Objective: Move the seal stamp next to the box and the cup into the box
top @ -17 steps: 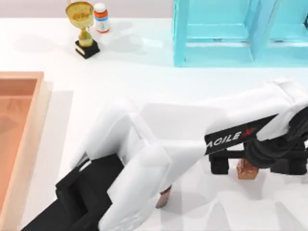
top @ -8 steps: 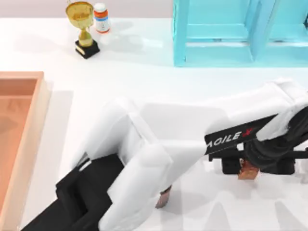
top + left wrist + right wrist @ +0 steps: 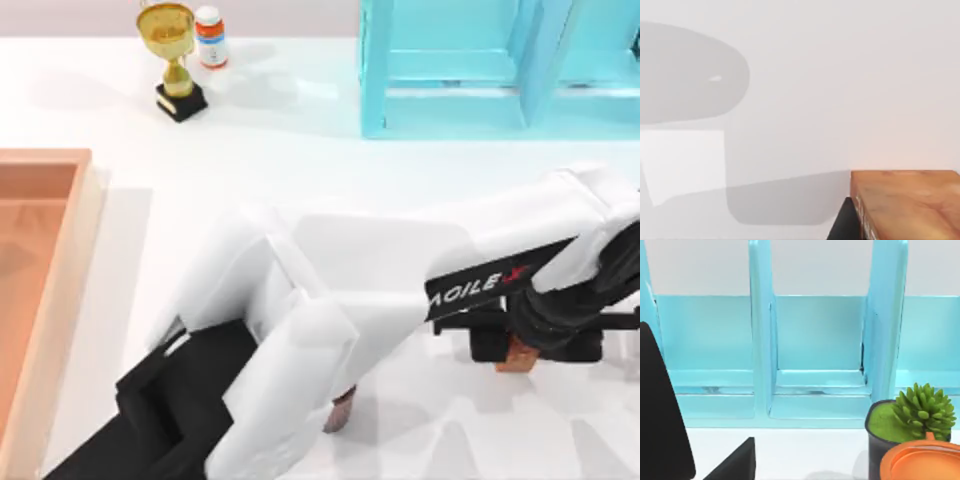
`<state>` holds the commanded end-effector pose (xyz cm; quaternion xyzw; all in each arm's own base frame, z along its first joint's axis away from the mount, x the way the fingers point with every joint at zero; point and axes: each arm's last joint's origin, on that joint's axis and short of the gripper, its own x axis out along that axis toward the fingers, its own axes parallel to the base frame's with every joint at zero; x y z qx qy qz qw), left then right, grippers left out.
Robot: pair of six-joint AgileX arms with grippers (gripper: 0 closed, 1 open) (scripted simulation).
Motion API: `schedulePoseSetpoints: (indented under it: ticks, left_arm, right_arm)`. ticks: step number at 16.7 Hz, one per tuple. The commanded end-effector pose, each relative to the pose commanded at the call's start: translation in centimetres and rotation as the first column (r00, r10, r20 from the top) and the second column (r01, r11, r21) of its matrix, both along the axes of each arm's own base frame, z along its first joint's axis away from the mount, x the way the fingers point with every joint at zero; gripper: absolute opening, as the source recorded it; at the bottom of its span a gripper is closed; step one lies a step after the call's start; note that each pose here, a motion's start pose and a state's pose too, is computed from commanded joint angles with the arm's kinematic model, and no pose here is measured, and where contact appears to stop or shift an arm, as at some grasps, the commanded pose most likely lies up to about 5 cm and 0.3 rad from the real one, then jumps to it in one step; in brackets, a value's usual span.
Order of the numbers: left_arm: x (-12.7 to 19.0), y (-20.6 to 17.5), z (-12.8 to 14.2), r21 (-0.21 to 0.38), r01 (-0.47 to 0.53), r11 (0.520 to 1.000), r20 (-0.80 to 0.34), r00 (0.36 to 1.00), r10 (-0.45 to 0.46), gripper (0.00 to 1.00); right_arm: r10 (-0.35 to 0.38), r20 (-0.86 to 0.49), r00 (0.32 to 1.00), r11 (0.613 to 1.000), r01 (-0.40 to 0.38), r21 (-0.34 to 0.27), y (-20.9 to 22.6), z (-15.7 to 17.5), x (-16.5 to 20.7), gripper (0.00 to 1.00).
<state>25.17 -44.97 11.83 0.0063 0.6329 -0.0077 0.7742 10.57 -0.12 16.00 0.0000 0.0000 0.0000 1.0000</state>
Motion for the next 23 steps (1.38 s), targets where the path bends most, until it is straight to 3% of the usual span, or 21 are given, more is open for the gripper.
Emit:
schedulePoseSetpoints:
  ticks: [8,23]
  left_arm:
    - [0.0,0.2,0.3,-0.001,0.002,1.000,0.000,1.000,-0.002,0.00]
    - [0.3,7.1,7.8,0.002,0.009,1.000,-0.002,1.000,-0.009,0.00]
  right_arm:
    - [0.000,0.000,1.000,1.000,0.000,0.000,0.0,0.0,0.0,1.00]
    - [0.000,0.000,1.000,1.000,0.000,0.000,0.0,0.0,0.0,1.00]
